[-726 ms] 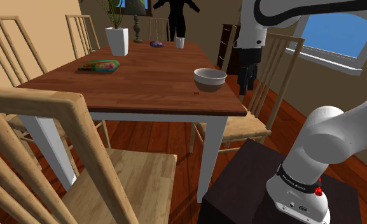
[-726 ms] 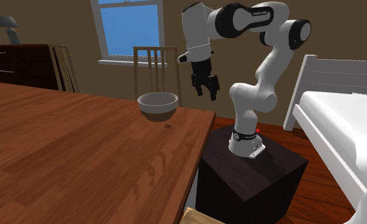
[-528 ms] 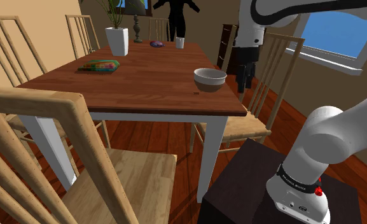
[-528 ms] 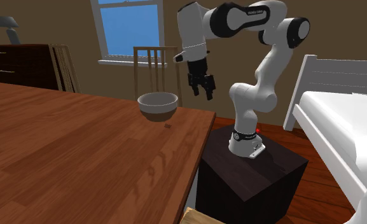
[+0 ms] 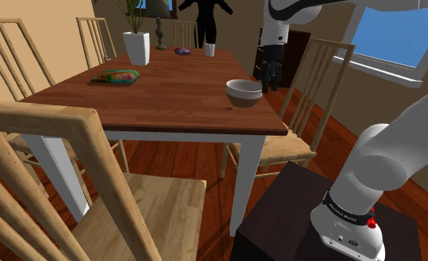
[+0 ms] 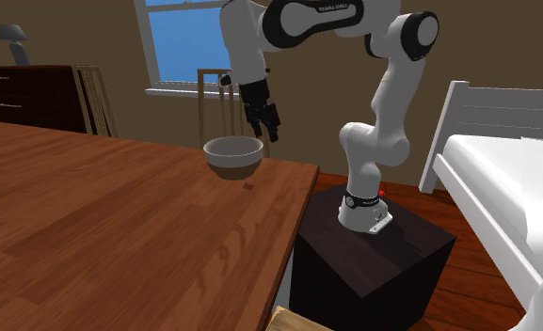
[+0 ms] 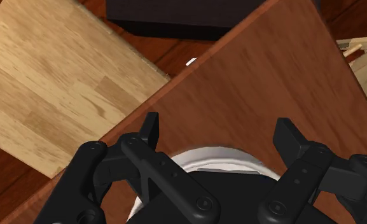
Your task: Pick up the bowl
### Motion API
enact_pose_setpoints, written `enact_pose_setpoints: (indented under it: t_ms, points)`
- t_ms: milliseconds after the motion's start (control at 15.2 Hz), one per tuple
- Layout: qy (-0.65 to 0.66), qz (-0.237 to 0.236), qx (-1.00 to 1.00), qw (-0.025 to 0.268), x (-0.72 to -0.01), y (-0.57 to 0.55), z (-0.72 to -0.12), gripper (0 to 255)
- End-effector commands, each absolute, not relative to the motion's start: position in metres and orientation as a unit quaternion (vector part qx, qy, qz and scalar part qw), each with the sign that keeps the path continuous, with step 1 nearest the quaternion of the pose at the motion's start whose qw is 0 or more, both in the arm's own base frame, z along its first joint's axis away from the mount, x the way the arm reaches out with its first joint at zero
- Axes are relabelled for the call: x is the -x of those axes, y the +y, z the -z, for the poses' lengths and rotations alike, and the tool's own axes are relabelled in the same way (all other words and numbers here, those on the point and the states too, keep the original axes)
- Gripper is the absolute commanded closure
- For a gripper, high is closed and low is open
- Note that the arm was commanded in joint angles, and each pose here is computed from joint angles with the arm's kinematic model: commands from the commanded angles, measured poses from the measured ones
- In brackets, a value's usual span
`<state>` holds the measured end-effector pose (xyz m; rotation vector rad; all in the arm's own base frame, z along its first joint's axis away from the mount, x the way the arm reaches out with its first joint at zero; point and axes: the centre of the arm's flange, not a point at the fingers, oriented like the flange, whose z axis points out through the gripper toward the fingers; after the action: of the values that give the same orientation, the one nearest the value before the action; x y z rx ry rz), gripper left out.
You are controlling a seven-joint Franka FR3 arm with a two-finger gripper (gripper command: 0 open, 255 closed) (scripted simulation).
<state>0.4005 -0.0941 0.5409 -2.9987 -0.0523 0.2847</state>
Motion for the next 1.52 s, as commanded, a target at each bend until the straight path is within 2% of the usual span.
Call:
enact_pose_setpoints:
  t_ms: [0,462,1056,1122,1452]
  points:
    - [-0.018,-0.093,0.993,0.068,-0.425,-0.108,-0.543,0]
    - [-0.019,-0.089,0.992,0.083,-0.501,-0.160,-0.552,0]
    - [-0.019,-0.090,0.992,0.083,-0.501,-0.160,-0.512,0]
    - [-0.019,-0.089,0.992,0.083,-0.501,-0.161,-0.511,255]
    - [-0.019,-0.089,0.992,0.083,-0.501,-0.161,-0.511,255]
